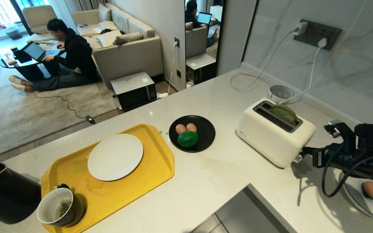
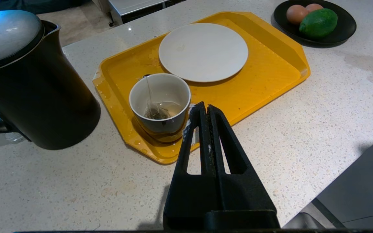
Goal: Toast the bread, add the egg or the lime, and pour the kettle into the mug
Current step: Use a bread toaster
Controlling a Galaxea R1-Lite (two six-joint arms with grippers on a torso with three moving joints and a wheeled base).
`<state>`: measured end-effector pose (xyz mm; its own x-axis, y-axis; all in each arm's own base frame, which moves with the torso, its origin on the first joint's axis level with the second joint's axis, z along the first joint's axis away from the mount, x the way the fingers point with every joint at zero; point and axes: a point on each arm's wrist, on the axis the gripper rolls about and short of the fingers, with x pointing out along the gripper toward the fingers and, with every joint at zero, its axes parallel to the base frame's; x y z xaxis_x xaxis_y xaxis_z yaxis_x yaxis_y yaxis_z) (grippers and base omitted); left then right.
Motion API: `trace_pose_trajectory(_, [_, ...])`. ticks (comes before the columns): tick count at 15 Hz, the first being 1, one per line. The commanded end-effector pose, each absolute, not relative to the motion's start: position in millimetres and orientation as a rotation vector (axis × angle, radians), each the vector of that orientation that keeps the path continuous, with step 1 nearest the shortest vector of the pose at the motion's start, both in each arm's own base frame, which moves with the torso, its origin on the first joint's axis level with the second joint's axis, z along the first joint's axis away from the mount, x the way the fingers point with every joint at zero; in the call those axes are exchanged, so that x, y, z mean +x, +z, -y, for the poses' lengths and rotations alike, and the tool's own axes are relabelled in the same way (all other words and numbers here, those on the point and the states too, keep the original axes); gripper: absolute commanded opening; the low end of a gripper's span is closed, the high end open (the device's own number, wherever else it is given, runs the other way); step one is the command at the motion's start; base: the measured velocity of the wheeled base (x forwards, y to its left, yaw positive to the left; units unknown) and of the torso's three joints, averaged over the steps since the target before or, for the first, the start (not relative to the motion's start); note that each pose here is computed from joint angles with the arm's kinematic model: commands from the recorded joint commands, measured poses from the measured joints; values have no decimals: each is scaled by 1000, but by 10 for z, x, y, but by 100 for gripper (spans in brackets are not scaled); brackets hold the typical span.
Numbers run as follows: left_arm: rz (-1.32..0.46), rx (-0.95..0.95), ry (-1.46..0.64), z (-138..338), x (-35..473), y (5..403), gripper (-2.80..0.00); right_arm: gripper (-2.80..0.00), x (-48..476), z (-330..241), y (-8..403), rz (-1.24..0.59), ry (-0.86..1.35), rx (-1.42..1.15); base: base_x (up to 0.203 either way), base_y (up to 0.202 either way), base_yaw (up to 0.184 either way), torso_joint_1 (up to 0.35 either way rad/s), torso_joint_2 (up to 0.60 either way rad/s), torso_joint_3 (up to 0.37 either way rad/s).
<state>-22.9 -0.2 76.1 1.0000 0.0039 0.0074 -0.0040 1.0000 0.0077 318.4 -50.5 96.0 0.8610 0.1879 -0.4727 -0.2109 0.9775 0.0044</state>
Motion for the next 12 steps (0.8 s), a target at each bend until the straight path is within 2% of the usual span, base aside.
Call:
trace_pose_trajectory(1, [8,8,5,2,-229,761,-280,-280,3192,506,960,-487,212,-50,0,0,0,0,0,0])
trace_pose_trajectory(12, [8,8,3,2,-229,761,-280,-280,3192,506,960,-487,212,-50,0,0,0,0,0,0])
